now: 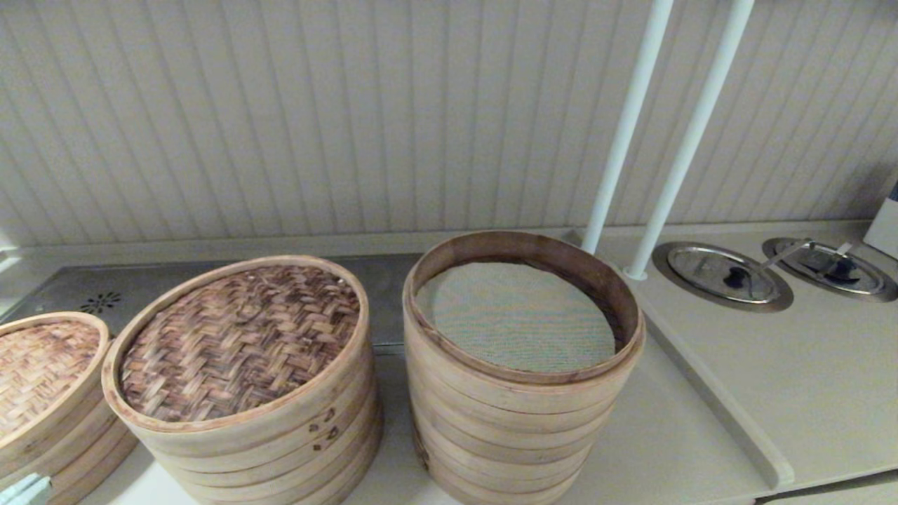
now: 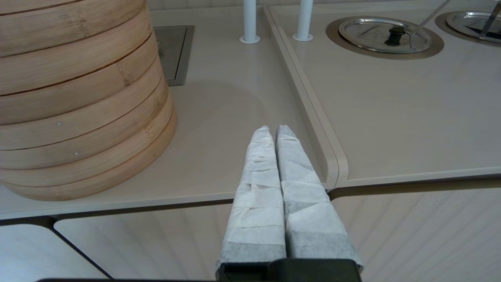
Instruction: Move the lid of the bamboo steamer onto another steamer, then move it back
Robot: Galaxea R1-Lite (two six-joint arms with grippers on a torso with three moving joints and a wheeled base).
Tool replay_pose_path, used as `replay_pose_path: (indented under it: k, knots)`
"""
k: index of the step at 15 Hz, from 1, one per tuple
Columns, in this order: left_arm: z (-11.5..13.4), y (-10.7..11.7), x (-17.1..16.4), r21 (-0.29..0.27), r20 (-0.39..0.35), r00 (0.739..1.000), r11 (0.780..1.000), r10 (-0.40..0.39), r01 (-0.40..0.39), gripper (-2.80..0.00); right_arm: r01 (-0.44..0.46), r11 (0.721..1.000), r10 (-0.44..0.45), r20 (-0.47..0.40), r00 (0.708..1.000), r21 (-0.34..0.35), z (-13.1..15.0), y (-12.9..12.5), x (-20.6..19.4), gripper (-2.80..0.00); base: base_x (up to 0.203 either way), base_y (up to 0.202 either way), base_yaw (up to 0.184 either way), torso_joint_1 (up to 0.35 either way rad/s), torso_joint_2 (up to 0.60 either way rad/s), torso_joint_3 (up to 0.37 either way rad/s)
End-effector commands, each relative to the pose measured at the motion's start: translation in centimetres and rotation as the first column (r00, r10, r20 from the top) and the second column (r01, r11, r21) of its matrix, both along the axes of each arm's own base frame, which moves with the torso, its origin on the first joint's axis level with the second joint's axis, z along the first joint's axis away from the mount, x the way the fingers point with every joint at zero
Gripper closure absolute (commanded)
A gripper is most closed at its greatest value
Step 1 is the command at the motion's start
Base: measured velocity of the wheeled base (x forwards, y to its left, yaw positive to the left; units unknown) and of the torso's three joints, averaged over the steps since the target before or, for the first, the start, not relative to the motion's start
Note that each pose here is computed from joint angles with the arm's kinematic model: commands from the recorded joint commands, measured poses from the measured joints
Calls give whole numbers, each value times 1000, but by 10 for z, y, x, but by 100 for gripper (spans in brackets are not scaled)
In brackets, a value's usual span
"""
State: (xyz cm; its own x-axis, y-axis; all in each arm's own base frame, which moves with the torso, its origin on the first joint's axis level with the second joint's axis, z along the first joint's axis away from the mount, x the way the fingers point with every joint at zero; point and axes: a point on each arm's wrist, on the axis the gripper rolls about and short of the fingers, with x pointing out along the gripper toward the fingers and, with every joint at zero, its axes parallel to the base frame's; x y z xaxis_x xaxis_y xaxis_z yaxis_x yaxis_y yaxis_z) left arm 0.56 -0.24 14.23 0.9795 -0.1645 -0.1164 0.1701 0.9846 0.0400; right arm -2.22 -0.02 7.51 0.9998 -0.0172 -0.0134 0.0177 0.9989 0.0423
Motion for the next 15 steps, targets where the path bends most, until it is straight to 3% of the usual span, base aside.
replay_pose_path:
  k: [1, 5, 7, 9, 15]
  knots:
    - [-25, 1, -12, -9, 31, 999, 1000, 23, -23, 0, 0, 1000, 0, -5, 1000, 0, -1, 0, 0, 0, 0, 0, 0, 0, 0, 0]
    - [-50, 1, -21, -23, 81, 995, 998, 65, -63, 0, 0, 1000, 0, -4, 1000, 0, -1, 0, 0, 0, 0, 0, 0, 0, 0, 0]
    - [-58, 1, -29, -27, 142, 985, 995, 100, -97, 0, -1, 1000, 1, -3, 1000, 0, -1, 0, 0, 0, 0, 0, 0, 0, 0, 0]
    - [-67, 3, -29, -19, 113, 982, 989, 149, -148, 0, 0, 1000, 0, -5, 1000, 0, -1, 0, 0, 0, 0, 0, 0, 0, 0, 0]
    - [-67, 3, -29, -19, 112, 982, 989, 151, -149, 0, -1, 1000, 1, -5, 1000, 0, -1, 0, 0, 0, 0, 0, 0, 0, 0, 0]
